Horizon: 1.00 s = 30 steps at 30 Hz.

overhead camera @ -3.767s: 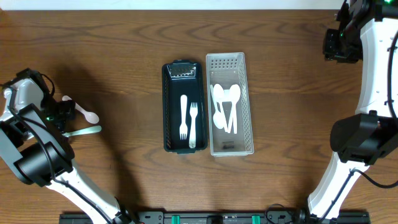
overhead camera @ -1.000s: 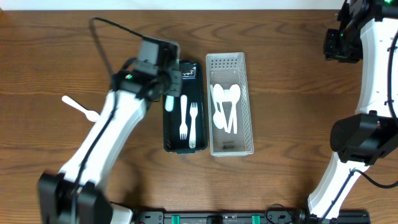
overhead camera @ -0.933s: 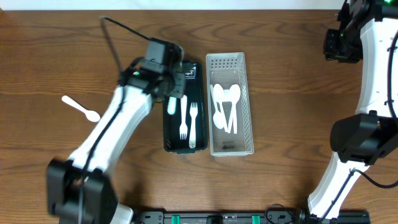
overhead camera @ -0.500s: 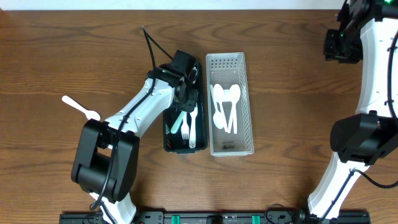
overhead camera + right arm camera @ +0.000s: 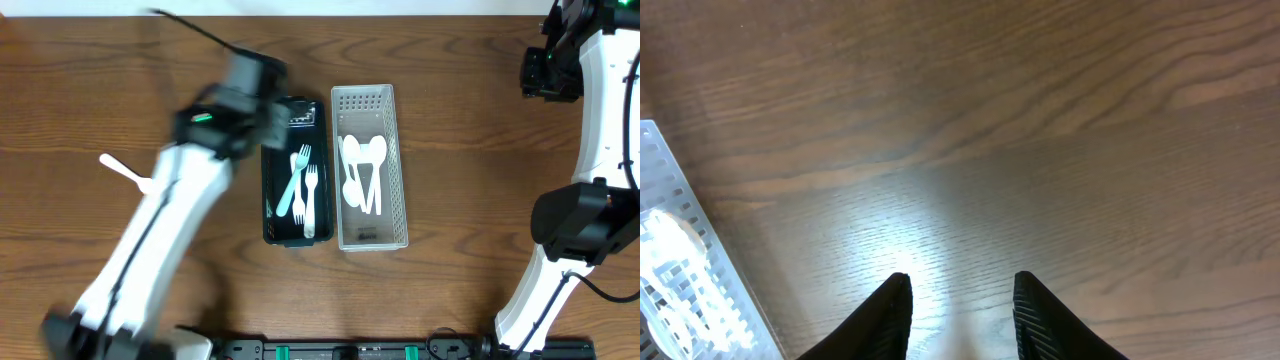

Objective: Pack container
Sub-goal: 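Place the third fork into the black basket and release, then grasp the last white fork on the left with the left gripper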

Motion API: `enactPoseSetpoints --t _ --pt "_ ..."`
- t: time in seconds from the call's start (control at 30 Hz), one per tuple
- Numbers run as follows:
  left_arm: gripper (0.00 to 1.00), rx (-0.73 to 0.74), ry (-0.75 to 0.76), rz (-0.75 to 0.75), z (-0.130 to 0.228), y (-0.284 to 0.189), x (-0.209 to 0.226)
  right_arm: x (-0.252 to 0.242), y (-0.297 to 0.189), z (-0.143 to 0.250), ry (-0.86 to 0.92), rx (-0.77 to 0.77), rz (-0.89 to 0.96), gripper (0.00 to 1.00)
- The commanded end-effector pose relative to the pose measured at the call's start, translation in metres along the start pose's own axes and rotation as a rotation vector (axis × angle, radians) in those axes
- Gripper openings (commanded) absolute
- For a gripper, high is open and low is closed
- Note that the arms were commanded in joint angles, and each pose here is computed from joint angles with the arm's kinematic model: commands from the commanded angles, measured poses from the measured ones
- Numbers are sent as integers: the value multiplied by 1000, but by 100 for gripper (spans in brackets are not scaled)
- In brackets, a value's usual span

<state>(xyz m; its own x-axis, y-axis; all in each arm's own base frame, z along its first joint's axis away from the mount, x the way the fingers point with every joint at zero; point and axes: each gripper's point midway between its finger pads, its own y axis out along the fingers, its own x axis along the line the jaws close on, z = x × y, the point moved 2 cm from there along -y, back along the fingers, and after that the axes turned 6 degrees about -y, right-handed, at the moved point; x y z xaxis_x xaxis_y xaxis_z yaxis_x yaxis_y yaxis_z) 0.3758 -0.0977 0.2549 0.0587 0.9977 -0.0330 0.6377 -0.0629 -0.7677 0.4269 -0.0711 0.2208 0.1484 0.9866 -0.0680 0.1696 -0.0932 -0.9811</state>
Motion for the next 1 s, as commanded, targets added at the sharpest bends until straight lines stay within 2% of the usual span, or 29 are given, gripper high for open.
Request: enactPoseSetpoints --t 0.0,0.1,0.2,0.3,0.43,0.67,0.8,0.97 --pt "59 -100 -214 -161 -18 -30 76 -2 -17 -1 -11 -47 10 36" --pt "64 -104 -478 -287 -10 -34 148 -2 -17 -1 -11 -47 10 36" --pt "65 -49 -703 -393 14 -24 208 -2 -17 -1 -11 -47 10 37" --pt "66 61 -867 -429 45 2 245 -2 -17 -1 -11 -47 10 37" --pt "67 225 -1039 -484 90 43 274 -2 -17 -1 -11 -46 10 37" --pt "67 475 -1118 -411 146 119 273 -2 -17 -1 -10 -44 10 37" --pt "67 537 -1121 -418 165 141 273 -2 -17 1 -3 -38 9 37" --pt "66 554 -1122 -420 172 151 274 -1 -17 2 6 -33 9 37"
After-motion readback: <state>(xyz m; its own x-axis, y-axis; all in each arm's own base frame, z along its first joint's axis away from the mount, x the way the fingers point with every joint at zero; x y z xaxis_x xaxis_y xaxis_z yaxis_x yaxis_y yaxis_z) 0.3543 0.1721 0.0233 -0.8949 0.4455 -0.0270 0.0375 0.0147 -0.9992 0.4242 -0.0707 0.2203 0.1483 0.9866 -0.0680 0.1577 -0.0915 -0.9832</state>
